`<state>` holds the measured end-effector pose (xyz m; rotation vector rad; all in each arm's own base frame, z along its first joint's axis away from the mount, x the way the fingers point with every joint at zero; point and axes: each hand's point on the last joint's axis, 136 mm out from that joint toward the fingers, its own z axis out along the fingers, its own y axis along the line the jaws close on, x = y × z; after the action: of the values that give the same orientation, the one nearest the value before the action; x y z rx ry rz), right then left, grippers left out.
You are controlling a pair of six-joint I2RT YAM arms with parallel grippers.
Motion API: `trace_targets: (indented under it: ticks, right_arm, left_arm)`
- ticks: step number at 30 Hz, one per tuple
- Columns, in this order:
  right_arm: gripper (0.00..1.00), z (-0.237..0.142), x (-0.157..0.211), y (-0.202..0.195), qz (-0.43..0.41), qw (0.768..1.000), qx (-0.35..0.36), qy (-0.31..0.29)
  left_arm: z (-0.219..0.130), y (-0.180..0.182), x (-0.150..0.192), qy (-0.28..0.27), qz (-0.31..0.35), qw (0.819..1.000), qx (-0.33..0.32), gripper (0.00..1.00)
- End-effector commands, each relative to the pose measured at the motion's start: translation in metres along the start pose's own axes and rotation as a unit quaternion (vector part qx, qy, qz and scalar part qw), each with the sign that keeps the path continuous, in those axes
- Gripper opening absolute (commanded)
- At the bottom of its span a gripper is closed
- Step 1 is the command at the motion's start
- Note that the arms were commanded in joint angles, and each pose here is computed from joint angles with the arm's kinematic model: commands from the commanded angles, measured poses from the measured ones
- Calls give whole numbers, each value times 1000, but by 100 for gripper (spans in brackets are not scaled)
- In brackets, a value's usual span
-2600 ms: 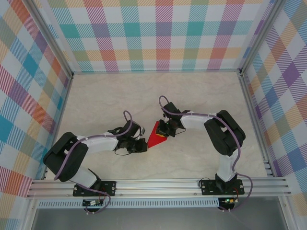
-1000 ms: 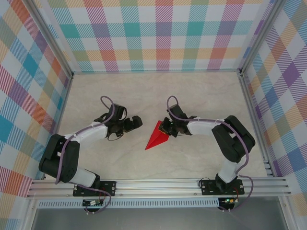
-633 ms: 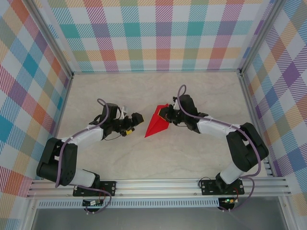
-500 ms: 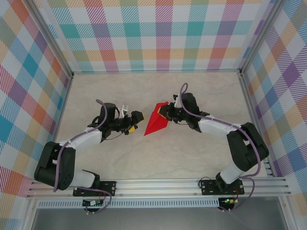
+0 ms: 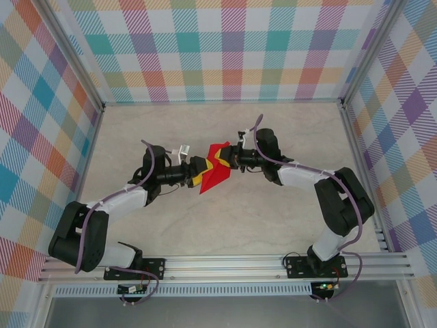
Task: Fold a paper plane with a square sheet of paper (pick it up from the middle)
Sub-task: Turn over the paper at the center of the table.
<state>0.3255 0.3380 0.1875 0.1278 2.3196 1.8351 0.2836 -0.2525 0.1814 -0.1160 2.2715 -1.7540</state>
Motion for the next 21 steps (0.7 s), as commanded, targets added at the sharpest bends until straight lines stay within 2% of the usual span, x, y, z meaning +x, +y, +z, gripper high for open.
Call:
trace_targets:
  ticks: [1, 13, 16, 21]
  right_arm:
    - [13, 3, 0, 19, -8, 999, -42, 26]
    - [16, 2, 7, 8, -3, 999, -23, 35]
    - [18, 1, 8, 5, -3, 999, -16, 36]
    - [29, -4, 8, -3, -4, 999, 21, 27]
  left_arm:
    - [6, -19, 4, 20, 19, 999, 30, 71]
    - [5, -15, -5, -6, 21, 1000, 16, 29]
    - [5, -13, -6, -10, 18, 1000, 9, 21]
    - [4, -5, -6, -13, 19, 1000, -15, 10]
